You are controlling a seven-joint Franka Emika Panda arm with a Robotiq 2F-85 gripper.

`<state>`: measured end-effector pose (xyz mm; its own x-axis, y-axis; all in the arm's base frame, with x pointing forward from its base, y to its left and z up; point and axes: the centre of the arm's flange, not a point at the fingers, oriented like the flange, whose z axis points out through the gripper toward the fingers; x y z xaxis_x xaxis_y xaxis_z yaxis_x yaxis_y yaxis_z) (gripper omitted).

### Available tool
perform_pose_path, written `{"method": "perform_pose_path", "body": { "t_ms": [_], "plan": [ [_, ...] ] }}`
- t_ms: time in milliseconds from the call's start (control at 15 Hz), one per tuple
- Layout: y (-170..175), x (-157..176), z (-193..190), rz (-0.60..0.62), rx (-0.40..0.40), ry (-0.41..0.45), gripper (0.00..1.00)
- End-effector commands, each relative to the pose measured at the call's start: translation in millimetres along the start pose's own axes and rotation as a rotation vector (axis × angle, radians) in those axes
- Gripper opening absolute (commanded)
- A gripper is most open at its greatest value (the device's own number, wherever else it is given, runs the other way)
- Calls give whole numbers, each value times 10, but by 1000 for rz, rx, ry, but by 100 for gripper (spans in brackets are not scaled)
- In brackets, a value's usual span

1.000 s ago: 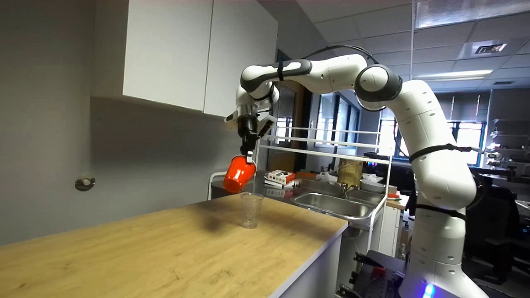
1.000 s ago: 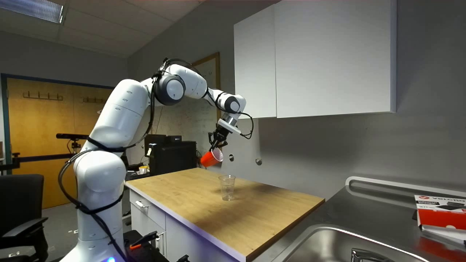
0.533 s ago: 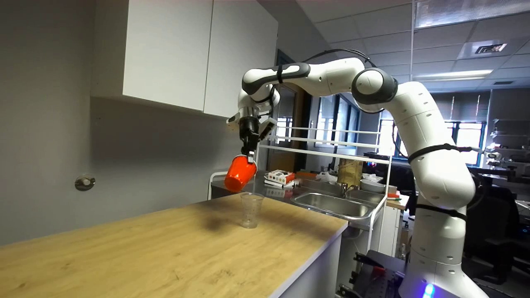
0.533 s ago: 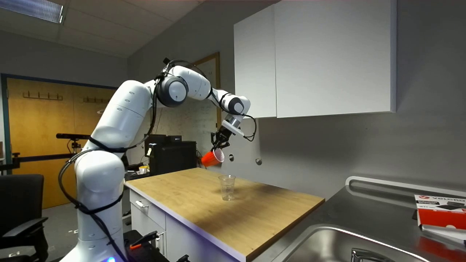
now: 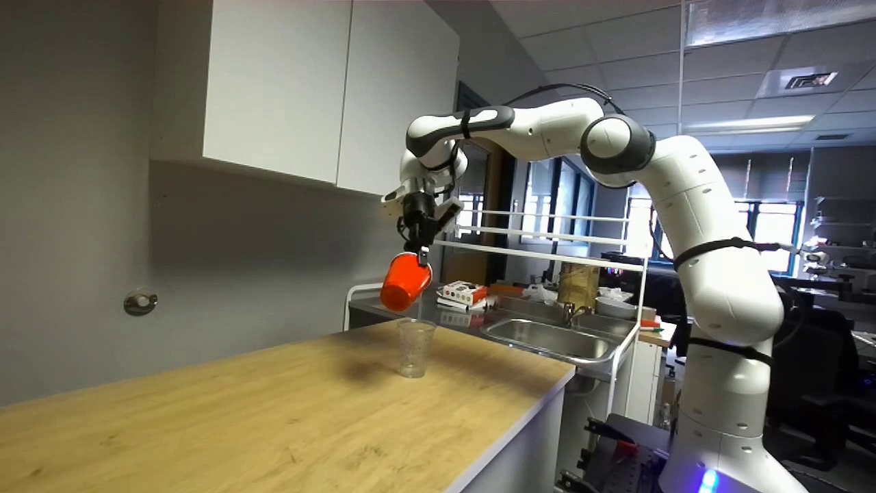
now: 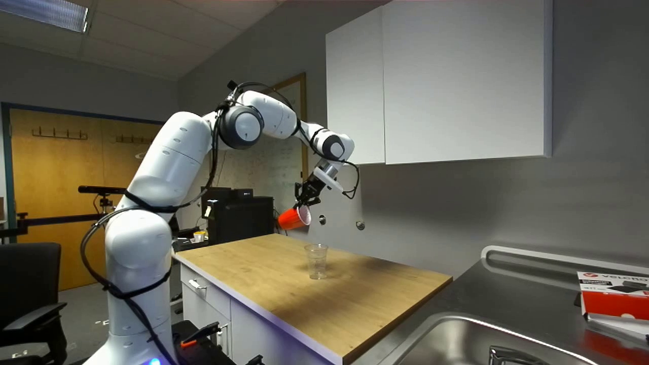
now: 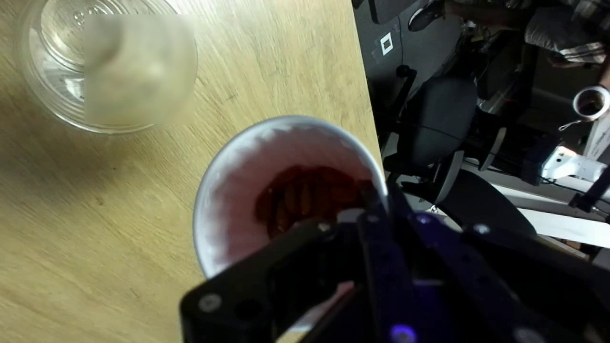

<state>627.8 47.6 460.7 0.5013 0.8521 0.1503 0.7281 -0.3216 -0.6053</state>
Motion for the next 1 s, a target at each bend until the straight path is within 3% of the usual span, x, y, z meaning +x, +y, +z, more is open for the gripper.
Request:
{"method": "perform_pose_path", "body": {
  "t_ms": [0,933],
  "plan": [
    [64,-57,-106,-56,43,29,4],
    [359,-261,-71,-154,143,107,4]
  ]
}}
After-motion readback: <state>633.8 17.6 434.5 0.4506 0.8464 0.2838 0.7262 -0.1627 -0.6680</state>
